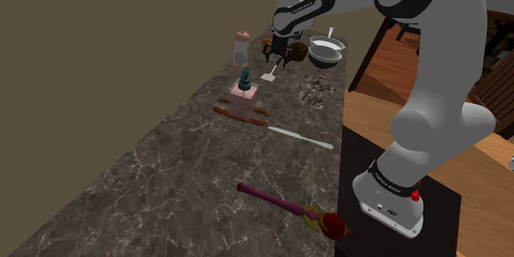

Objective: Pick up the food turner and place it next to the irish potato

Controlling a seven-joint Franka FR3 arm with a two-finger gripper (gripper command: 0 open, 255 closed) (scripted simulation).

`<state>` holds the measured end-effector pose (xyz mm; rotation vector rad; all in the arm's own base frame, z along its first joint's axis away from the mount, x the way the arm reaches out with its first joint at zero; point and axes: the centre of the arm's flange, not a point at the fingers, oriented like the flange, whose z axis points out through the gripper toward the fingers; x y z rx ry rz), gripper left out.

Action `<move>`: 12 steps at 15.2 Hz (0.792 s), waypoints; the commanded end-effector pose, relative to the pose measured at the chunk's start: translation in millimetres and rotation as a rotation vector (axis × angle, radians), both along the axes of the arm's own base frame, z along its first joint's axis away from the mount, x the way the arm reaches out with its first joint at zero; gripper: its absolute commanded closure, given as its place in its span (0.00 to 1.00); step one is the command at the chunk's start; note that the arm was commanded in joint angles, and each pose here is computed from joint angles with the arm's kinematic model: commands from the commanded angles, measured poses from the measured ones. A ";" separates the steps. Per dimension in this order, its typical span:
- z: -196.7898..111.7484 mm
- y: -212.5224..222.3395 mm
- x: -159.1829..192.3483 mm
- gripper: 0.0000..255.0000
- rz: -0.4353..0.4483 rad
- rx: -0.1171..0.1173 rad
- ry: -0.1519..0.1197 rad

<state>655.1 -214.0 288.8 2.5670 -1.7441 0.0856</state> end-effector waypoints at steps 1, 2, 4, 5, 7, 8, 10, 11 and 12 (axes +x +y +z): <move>13.1 0.8 -0.3 0.00 0.000 0.000 0.000; 26.3 1.6 -0.7 0.00 0.000 0.000 0.000; 49.8 3.1 -1.3 0.00 0.000 0.000 0.000; 49.8 3.1 -1.3 0.00 0.000 0.000 0.000; 49.8 3.1 -1.3 0.00 0.000 0.000 0.000; 49.8 3.1 -1.3 0.00 0.000 0.000 0.000; 49.8 3.1 -1.3 0.00 0.000 0.000 0.000; 49.8 3.1 -1.3 0.00 0.000 0.000 0.000; 49.8 3.1 -1.3 0.00 0.000 0.000 0.000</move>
